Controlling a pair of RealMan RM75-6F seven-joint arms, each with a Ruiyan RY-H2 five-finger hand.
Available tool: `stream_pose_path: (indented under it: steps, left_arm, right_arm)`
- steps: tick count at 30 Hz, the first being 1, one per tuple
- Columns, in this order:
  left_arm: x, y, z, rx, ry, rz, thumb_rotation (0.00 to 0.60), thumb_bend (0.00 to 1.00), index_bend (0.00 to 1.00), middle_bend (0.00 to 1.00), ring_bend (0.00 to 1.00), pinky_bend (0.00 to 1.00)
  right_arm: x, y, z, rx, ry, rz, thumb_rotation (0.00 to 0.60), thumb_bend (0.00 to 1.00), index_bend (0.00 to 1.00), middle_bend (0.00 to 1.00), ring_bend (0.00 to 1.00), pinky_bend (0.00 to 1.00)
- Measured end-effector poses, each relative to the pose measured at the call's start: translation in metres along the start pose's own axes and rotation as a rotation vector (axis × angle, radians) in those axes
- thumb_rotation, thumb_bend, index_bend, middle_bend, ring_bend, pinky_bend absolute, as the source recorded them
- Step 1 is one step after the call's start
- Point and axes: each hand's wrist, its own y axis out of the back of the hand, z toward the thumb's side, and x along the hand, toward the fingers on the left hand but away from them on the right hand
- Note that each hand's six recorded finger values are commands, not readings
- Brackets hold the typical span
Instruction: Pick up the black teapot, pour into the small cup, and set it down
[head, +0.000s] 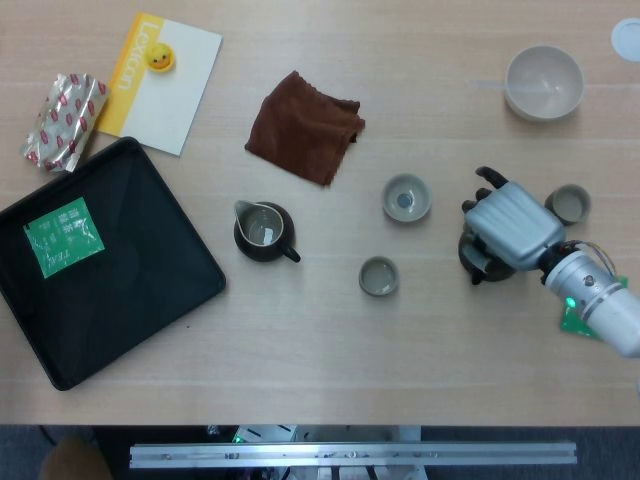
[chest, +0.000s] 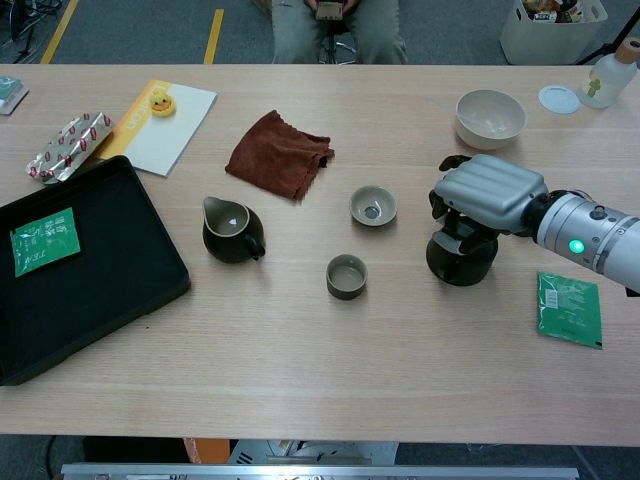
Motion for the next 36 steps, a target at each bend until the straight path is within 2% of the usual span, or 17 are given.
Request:
stream_pose_path:
  steps: [4, 9, 18, 21, 22, 27, 31, 36]
  left_arm:
    - [0.001, 0.0, 0.0, 0.001, -0.001, -0.001, 0.6, 0.4, 0.17, 0.24, 0.19, 0.21]
    - [0.001, 0.0, 0.0, 0.002, 0.0, -0.001, 0.6, 0.4, 0.17, 0.24, 0.19, 0.21]
    - [0.002, 0.003, -0.001, 0.005, -0.001, 0.007, 0.6, 0.4, 0.17, 0.24, 0.19, 0.21]
    - [0.003, 0.003, -0.001, 0.006, -0.002, 0.009, 0.6, 0.4, 0.17, 0.24, 0.19, 0.21]
    - [0.003, 0.004, -0.001, 0.006, -0.002, 0.01, 0.6, 0.4, 0.17, 0.24, 0.19, 0.21]
    - [0.006, 0.004, -0.001, 0.005, -0.006, 0.009, 0.6, 0.4, 0.17, 0.24, 0.19, 0.21]
    - [0.007, 0.005, 0.0, 0.005, -0.012, 0.009, 0.6, 0.4, 0.17, 0.24, 0.19, 0.21]
    - [0.008, 0.005, 0.006, 0.013, -0.023, 0.003, 0.6, 0.4, 0.17, 0.24, 0.19, 0.21]
  right_arm:
    - [0.001, 0.002, -0.001, -0.003, -0.002, -0.007, 0.455, 0.22, 0.5, 0.41, 0.28, 0.11]
    - [0.001, 0.003, -0.001, -0.013, 0.0, -0.012, 0.452, 0.17, 0.45, 0.37, 0.24, 0.11]
    - [0.002, 0.016, -0.005, -0.018, -0.015, -0.063, 0.454, 0.15, 0.34, 0.29, 0.17, 0.1]
    - [0.003, 0.025, -0.01, -0.016, -0.035, -0.103, 0.575, 0.15, 0.32, 0.27, 0.15, 0.1]
    - [0.004, 0.028, -0.012, -0.012, -0.046, -0.124, 0.6, 0.16, 0.32, 0.27, 0.15, 0.1]
    - [0.014, 0.043, -0.029, -0.006, -0.127, -0.214, 0.6, 0.16, 0.32, 0.28, 0.15, 0.1]
    - [0.032, 0.051, -0.05, -0.021, -0.221, -0.276, 0.6, 0.17, 0.32, 0.33, 0.16, 0.1]
    - [0.062, 0.053, -0.074, -0.036, -0.327, -0.33, 0.6, 0.19, 0.38, 0.37, 0.18, 0.14]
